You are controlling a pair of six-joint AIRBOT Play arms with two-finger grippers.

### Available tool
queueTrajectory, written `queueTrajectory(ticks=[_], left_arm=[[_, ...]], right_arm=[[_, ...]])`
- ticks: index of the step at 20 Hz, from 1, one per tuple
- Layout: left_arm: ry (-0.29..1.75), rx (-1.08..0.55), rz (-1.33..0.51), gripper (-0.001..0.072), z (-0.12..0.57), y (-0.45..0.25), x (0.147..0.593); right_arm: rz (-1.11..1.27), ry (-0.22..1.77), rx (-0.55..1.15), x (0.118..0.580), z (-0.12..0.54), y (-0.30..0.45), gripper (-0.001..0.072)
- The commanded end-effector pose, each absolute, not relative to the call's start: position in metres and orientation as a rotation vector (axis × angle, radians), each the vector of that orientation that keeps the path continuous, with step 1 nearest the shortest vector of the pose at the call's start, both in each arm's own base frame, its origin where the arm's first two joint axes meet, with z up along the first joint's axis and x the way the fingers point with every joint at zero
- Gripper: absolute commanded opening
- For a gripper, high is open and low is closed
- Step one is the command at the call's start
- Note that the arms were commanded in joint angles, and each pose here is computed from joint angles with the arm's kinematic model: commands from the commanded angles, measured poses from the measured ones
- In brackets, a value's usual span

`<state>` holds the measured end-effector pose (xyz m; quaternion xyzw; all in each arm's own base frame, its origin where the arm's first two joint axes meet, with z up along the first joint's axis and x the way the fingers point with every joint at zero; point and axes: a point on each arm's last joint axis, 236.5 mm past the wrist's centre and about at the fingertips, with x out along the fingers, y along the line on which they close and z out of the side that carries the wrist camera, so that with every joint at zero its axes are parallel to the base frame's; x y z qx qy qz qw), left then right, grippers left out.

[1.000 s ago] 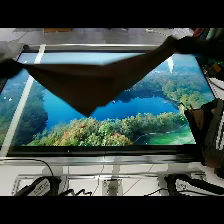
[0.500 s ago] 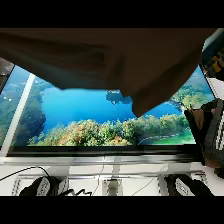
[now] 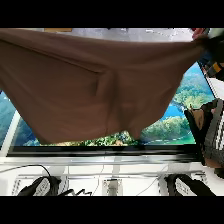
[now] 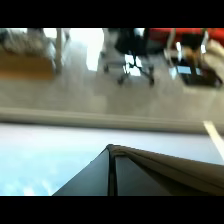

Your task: Fold the clothes and pants, and hang the long-sleeved shirts on hangers.

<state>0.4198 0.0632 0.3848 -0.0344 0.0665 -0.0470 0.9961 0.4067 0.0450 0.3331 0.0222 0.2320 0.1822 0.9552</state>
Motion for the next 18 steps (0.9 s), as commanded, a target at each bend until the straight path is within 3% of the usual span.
queueTrajectory(ticks=[1,5,8,12,13,15,16,18], left_arm=[[0.446,0.033,-0.213,0.0018,0.248,0.021,0.504],[0.530,0.148,-0.305,0.0018,0.129,-0.066,0.583],[0.426,0.101,-0.262,0.0018,0.110,-0.094,0.619],[0.398,0.072,-0.235,0.0025,0.101,-0.096,0.630],[0.398,0.071,-0.232,0.0104,0.101,-0.094,0.630],[0.423,0.062,-0.236,0.0693,0.097,-0.092,0.628],[0.447,0.058,-0.246,0.0704,0.093,-0.093,0.625],[0.529,0.061,-0.291,0.0702,0.088,-0.098,0.608]], right_arm=[[0.370,0.685,0.225,0.477,0.229,0.039,0.0017],[0.310,0.727,0.397,0.565,0.127,0.041,0.0017],[0.270,0.743,0.419,0.595,0.075,0.046,0.0017],[0.236,0.705,0.415,0.608,0.069,0.040,0.0017],[0.229,0.703,0.418,0.608,0.071,0.035,0.0037],[0.199,0.717,0.448,0.606,0.068,0.019,0.0369],[0.176,0.746,0.454,0.601,0.062,0.008,0.0407],[0.152,0.862,0.422,0.578,0.042,-0.018,0.0405]])
